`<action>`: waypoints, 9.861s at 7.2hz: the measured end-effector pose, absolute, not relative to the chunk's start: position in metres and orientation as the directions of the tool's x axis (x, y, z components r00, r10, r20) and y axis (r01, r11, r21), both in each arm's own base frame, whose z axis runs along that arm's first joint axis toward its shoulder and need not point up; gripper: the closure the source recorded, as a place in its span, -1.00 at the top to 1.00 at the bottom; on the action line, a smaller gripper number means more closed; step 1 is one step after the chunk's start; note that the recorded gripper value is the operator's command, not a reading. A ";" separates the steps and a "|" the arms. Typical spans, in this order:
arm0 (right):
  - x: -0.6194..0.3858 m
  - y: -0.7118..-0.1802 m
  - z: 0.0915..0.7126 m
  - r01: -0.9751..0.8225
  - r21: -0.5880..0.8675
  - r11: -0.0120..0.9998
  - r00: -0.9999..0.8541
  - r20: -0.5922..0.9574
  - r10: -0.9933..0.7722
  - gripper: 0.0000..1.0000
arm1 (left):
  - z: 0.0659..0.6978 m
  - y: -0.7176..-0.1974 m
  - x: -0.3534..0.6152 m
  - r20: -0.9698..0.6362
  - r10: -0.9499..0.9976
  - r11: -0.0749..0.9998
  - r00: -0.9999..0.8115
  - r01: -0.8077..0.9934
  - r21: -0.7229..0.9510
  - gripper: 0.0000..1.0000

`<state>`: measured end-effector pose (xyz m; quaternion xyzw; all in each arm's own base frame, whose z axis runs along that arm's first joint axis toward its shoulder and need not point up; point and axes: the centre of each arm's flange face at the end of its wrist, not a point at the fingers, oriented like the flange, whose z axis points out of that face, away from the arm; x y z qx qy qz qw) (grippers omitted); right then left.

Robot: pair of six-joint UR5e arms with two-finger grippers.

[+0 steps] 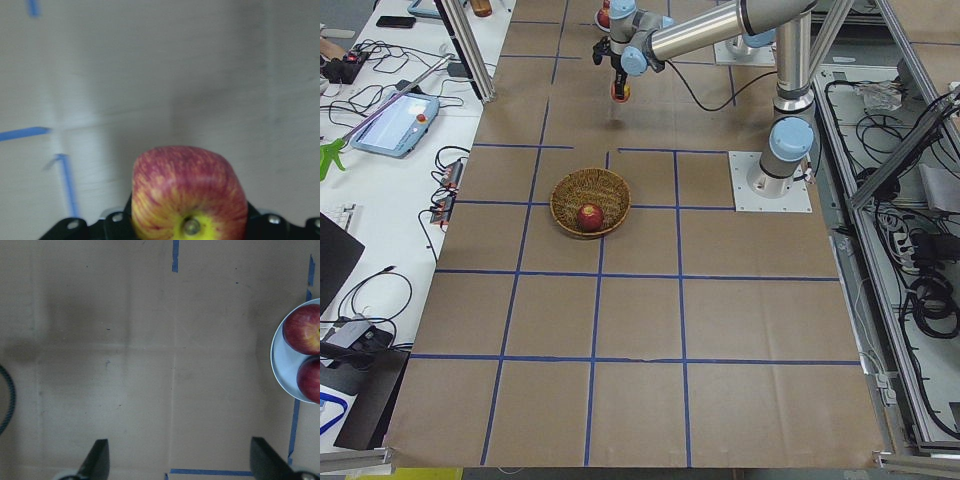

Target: Transfer apple from basket to plate

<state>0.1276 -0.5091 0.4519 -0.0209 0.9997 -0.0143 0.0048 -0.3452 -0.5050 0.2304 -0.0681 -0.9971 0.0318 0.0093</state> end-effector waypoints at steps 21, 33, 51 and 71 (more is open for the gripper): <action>0.293 -0.526 0.367 0.031 -0.062 0.998 -0.999 -0.036 0.029 1.00 | 0.493 -0.455 -0.132 -0.013 0.095 0.993 -0.995 0.094 0.067 0.98; 0.363 -0.538 0.180 0.002 -0.100 0.995 -0.999 -0.043 -0.002 0.19 | 0.476 -0.465 -0.131 -0.004 0.086 0.993 -0.996 0.086 0.078 0.98; -0.131 -0.568 0.275 -0.291 0.002 0.957 -0.956 -0.034 -0.291 0.11 | 0.473 -0.465 -0.131 -0.004 0.092 0.993 -0.996 0.091 0.071 0.98; 0.109 -0.493 0.462 0.009 -0.021 1.000 -1.000 -0.015 0.009 1.00 | 0.481 -0.464 -0.131 -0.008 0.090 0.996 -0.996 0.090 0.018 0.98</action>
